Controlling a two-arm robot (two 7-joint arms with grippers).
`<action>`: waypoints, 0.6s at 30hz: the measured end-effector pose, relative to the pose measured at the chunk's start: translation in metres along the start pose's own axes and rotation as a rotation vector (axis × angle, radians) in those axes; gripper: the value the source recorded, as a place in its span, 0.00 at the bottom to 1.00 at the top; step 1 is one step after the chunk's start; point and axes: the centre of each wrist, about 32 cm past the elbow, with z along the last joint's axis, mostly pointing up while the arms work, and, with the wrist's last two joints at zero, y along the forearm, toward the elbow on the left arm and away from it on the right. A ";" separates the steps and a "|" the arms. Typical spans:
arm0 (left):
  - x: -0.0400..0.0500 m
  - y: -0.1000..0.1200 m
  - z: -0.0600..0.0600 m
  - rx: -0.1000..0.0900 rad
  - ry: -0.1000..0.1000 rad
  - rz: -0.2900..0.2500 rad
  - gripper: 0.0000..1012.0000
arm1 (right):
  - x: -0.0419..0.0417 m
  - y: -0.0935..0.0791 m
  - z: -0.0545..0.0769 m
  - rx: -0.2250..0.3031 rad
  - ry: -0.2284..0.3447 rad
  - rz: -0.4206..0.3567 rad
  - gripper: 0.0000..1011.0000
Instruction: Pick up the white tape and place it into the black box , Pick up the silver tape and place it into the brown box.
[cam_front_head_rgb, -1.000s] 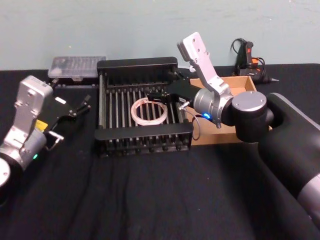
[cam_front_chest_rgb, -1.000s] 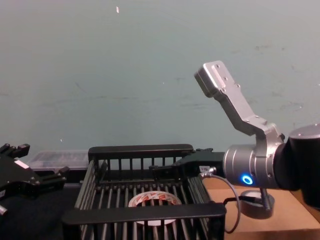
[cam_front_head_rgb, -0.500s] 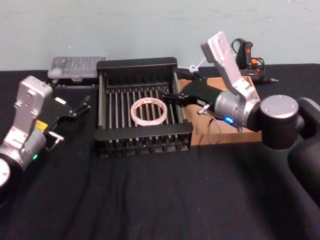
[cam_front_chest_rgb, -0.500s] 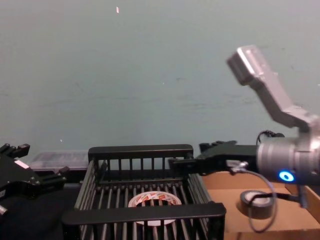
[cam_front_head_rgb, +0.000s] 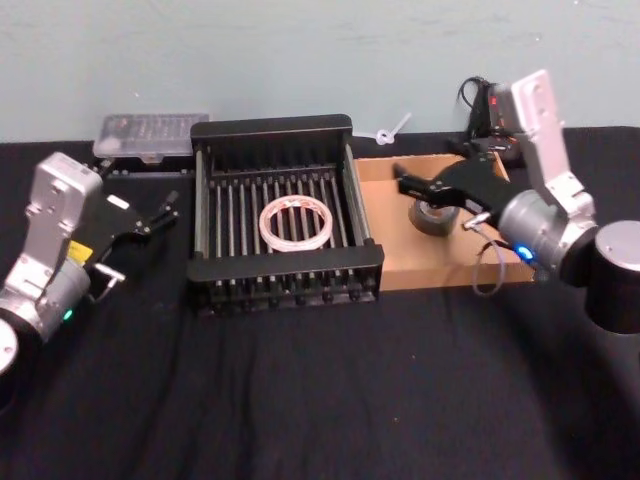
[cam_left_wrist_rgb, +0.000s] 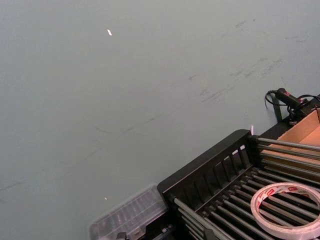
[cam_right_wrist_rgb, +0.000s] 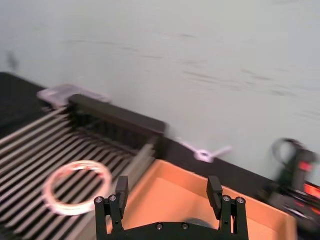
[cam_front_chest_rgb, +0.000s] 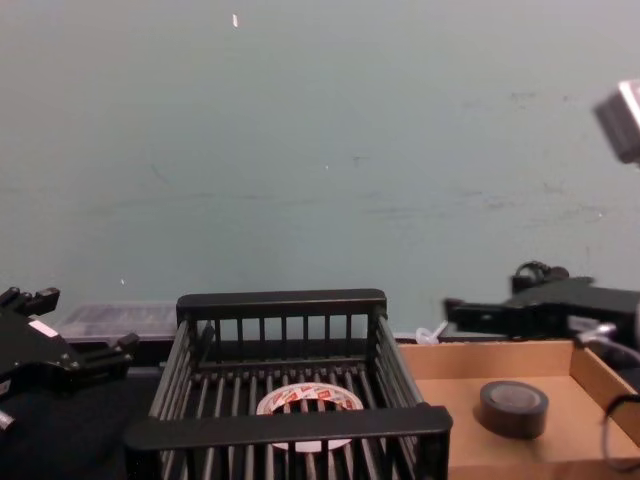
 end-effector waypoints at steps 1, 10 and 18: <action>0.0000 0.000 0.000 0.000 0.000 0.000 0.99 | 0.0014 -0.002 -0.001 0.002 0.003 -0.020 0.99; 0.0000 0.000 0.000 0.000 0.000 0.000 0.99 | 0.0072 -0.010 -0.018 0.020 -0.003 -0.226 0.99; 0.0000 0.000 0.000 0.000 0.000 0.000 0.99 | 0.0034 -0.004 -0.034 0.016 -0.060 -0.322 0.99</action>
